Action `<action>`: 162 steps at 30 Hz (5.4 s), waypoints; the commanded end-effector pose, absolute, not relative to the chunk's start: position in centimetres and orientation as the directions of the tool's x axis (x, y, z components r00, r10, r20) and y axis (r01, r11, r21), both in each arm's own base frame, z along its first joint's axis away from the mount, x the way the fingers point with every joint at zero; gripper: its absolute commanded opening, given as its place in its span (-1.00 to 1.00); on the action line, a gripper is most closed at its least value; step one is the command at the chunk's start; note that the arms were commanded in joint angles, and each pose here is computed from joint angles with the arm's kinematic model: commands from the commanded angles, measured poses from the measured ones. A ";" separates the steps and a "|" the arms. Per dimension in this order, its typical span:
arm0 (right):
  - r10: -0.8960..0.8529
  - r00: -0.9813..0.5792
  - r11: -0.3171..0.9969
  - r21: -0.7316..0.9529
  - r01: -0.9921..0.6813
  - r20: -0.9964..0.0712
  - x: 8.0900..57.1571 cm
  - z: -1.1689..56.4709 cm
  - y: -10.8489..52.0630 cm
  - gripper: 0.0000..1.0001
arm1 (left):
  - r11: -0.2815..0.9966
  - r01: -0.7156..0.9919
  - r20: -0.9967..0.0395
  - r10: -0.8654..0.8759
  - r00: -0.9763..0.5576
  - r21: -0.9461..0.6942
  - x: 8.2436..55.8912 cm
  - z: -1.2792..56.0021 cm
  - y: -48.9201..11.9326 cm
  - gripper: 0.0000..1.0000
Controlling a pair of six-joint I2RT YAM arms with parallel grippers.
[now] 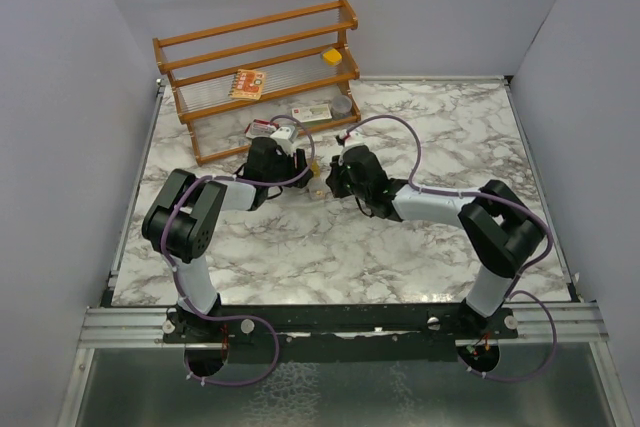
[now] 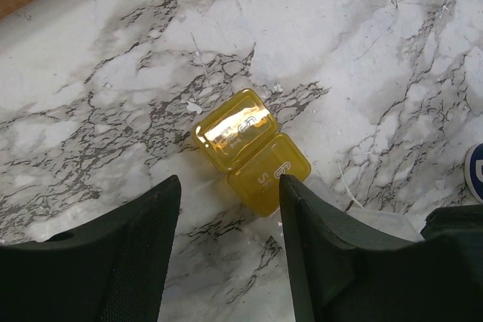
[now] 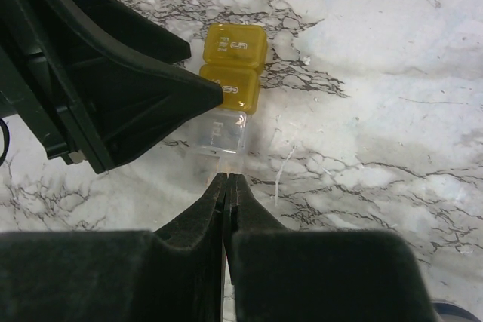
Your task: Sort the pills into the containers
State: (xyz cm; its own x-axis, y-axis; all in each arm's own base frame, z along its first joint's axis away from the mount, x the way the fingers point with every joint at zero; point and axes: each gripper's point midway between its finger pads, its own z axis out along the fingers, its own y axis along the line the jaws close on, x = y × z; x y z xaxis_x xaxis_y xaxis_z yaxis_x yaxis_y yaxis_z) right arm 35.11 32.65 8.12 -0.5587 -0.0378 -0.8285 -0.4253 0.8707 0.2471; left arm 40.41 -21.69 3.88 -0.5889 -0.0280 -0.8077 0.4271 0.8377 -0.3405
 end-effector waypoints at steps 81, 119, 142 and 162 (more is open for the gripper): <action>-0.092 -0.630 0.845 0.274 -0.459 -0.771 34.6 4.1 34.2 -0.99 | 0.859 0.411 -0.788 0.014 -0.616 -0.306 40.3 2.7 -21.6 0.08; -0.133 -0.487 0.786 0.207 -0.583 -0.863 34.9 9.4 37.4 -0.98 | 0.857 0.407 -0.783 0.007 -0.621 -0.315 40.4 2.6 -21.8 0.08; -0.164 -0.599 0.791 0.258 -0.554 -0.784 33.2 3.9 37.2 -0.98 | 0.860 0.399 -0.781 0.002 -0.624 -0.317 40.4 2.5 -21.6 0.09; -0.058 -0.394 0.890 0.132 -0.437 -0.917 33.9 19.2 31.0 -0.76 | 0.855 0.420 -0.832 -0.023 -0.554 -0.304 40.6 6.6 -21.6 0.44</action>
State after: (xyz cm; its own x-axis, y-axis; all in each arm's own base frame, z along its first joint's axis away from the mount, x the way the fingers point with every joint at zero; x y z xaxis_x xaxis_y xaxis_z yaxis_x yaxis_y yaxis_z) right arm 33.48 35.06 19.47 -0.3898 -0.0312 -0.9204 -0.5765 0.7876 0.2175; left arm 40.63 -21.84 4.04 -0.5965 -0.0166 -0.8024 0.4164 0.8483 -0.3271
